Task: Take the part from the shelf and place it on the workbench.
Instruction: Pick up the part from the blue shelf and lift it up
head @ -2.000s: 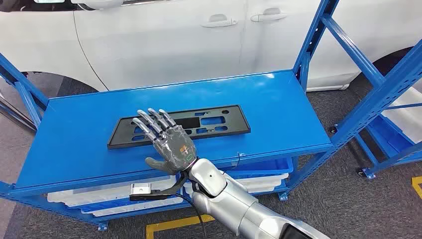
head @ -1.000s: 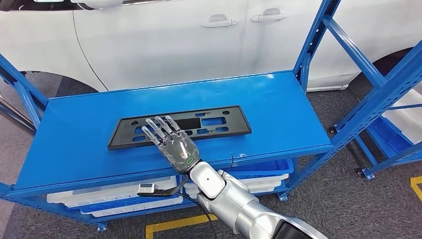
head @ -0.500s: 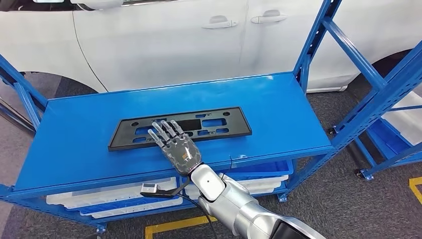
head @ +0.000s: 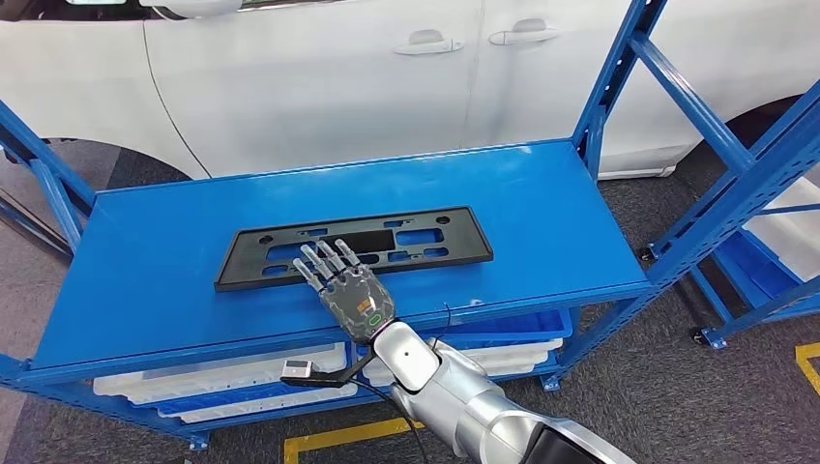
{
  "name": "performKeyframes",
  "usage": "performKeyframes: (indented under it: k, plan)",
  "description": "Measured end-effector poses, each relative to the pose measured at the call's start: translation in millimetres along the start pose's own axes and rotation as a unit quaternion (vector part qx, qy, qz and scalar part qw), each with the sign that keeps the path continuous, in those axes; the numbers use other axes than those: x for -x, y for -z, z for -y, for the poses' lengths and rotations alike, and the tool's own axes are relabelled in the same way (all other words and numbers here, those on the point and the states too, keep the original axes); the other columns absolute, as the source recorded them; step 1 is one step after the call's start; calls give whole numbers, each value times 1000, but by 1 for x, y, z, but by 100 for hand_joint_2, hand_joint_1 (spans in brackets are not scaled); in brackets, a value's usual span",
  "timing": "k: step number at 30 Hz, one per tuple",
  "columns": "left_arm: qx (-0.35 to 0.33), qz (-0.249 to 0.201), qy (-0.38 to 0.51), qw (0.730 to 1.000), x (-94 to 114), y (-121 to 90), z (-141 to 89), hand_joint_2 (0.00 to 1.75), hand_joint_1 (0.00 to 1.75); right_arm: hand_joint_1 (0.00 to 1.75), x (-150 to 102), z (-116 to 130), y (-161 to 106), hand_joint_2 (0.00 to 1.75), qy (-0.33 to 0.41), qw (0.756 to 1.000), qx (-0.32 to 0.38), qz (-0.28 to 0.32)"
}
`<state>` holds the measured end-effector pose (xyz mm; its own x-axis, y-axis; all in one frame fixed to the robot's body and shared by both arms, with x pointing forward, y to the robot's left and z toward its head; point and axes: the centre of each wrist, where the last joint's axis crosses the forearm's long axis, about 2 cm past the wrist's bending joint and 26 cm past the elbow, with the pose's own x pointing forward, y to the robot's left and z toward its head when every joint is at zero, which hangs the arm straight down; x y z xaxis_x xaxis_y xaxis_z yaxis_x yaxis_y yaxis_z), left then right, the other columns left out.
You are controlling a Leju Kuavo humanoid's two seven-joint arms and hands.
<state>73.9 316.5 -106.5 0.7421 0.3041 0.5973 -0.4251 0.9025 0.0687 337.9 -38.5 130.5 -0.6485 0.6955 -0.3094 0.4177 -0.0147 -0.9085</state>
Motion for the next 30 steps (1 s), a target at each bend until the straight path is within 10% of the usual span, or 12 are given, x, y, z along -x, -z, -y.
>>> performKeyframes:
  k: [3, 7, 30]
  plan:
    - [0, 0, 0, 1000, -1, 0, -1, 0, 0, 0, -1, 0, 1, 175, 0, 1000, -1, 1]
    - [1, -4, -1, 1000, 1, 0, -2, 0, 0, 0, -2, -2, 0, 0, 8, 1000, -10, -1]
    - [8, -5, -2, 1000, 3, -1, 0, 0, 0, 0, 6, 5, 9, 0, 42, 999, 0, -8]
